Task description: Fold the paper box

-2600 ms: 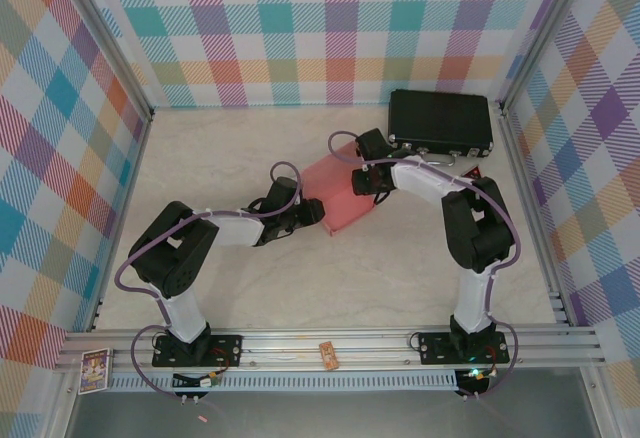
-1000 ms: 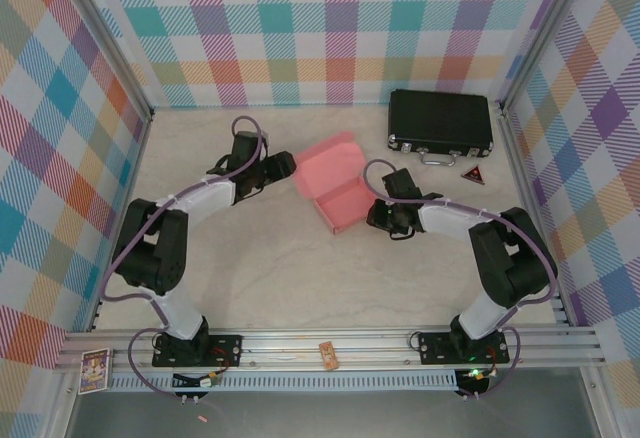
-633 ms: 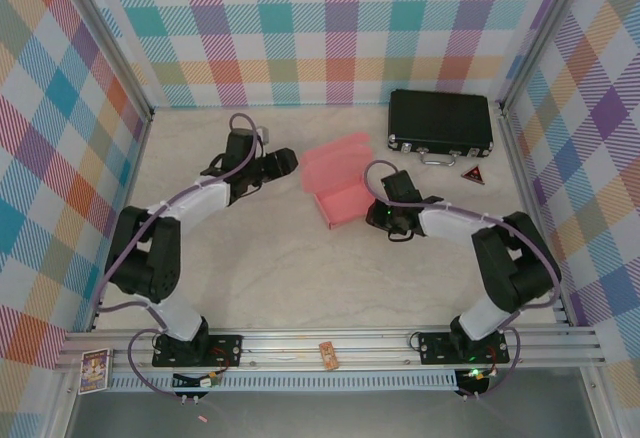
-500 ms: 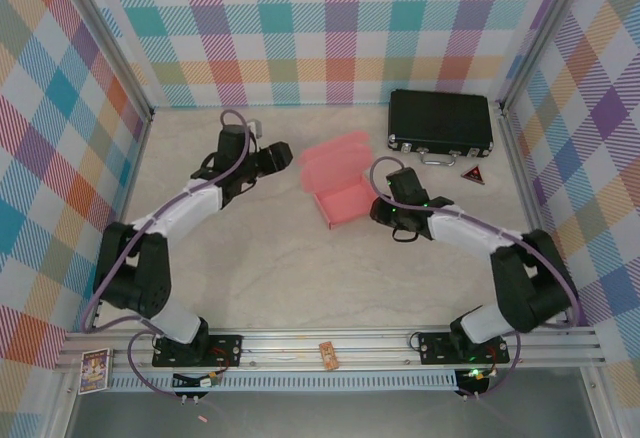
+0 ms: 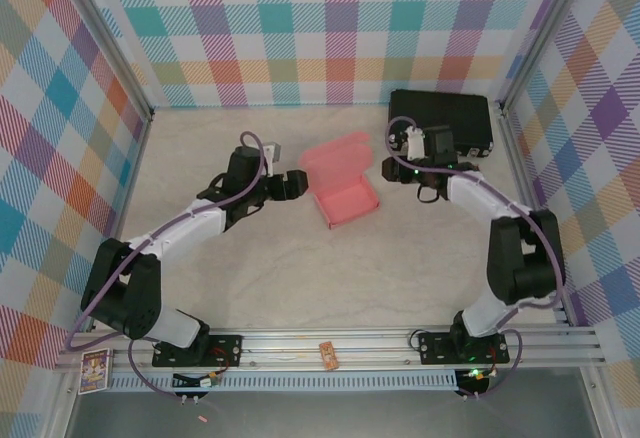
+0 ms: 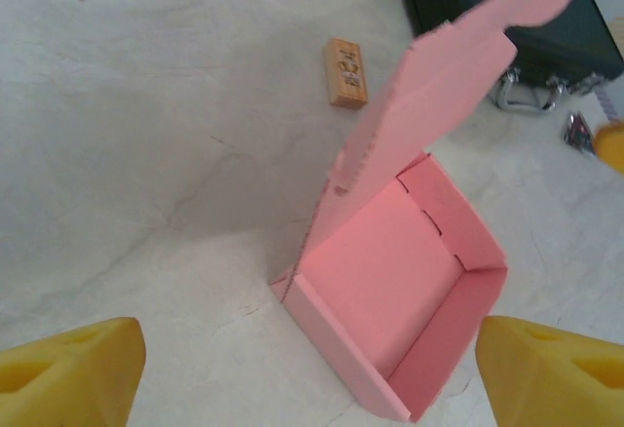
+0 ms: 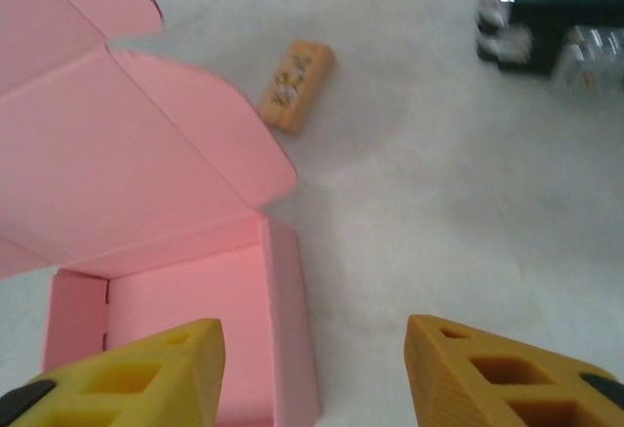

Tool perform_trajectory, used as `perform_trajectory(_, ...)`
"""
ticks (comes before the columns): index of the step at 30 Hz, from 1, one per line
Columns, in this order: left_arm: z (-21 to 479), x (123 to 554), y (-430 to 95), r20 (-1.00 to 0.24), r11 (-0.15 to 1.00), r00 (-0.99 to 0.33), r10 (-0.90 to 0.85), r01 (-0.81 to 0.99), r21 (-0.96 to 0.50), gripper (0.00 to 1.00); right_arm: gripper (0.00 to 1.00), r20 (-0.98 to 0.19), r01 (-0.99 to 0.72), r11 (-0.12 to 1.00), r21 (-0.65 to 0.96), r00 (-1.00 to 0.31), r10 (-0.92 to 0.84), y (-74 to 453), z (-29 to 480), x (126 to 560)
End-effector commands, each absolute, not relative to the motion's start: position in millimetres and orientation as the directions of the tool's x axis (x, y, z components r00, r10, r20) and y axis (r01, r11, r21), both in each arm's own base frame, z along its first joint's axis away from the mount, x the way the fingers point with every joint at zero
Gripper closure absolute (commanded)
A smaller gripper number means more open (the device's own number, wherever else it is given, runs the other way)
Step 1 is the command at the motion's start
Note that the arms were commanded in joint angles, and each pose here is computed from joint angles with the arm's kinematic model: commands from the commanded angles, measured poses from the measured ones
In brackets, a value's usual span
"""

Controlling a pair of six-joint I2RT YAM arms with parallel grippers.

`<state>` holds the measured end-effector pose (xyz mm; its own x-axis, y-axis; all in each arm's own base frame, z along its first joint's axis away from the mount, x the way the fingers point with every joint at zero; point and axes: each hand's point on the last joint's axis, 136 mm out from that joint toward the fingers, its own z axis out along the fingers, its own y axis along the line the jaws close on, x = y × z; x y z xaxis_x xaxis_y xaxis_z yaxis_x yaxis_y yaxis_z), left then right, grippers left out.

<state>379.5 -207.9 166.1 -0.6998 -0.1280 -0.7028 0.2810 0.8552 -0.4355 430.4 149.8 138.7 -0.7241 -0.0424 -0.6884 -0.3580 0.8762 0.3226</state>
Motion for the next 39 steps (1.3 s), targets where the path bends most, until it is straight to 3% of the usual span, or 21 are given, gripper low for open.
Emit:
perform_trajectory(1, 159, 385, -213, -0.739, 0.864, -0.672, -0.055, 0.338, -0.372, 0.10, 0.45, -0.788, -0.637, 0.735, 0.234, -0.567, -0.241, 174, 153, 440)
perform_trajectory(9, 141, 411, -230, -0.732, 0.859, -0.682, -0.005, 0.372, -0.352, 0.11, 0.43, -0.875, -0.803, 0.595, 0.028, -0.308, -0.374, 190, 154, 465)
perform_trajectory(19, 137, 435, -247, -0.721, 0.846, -0.693, 0.012, 0.391, -0.362, 0.27, 0.45, -0.876, -0.858, 0.508, 0.078, -0.302, -0.376, 206, 152, 483)
perform_trajectory(31, 138, 444, -254, -0.711, 0.840, -0.703, 0.025, 0.401, -0.367, 0.62, 0.57, -0.857, -0.882, 0.440, 0.170, -0.353, -0.376, 216, 149, 476)
perform_trajectory(39, 135, 442, -254, -0.700, 0.842, -0.713, 0.038, 0.400, -0.362, 0.72, 0.62, -0.844, -0.887, 0.424, 0.183, -0.363, -0.395, 219, 144, 472)
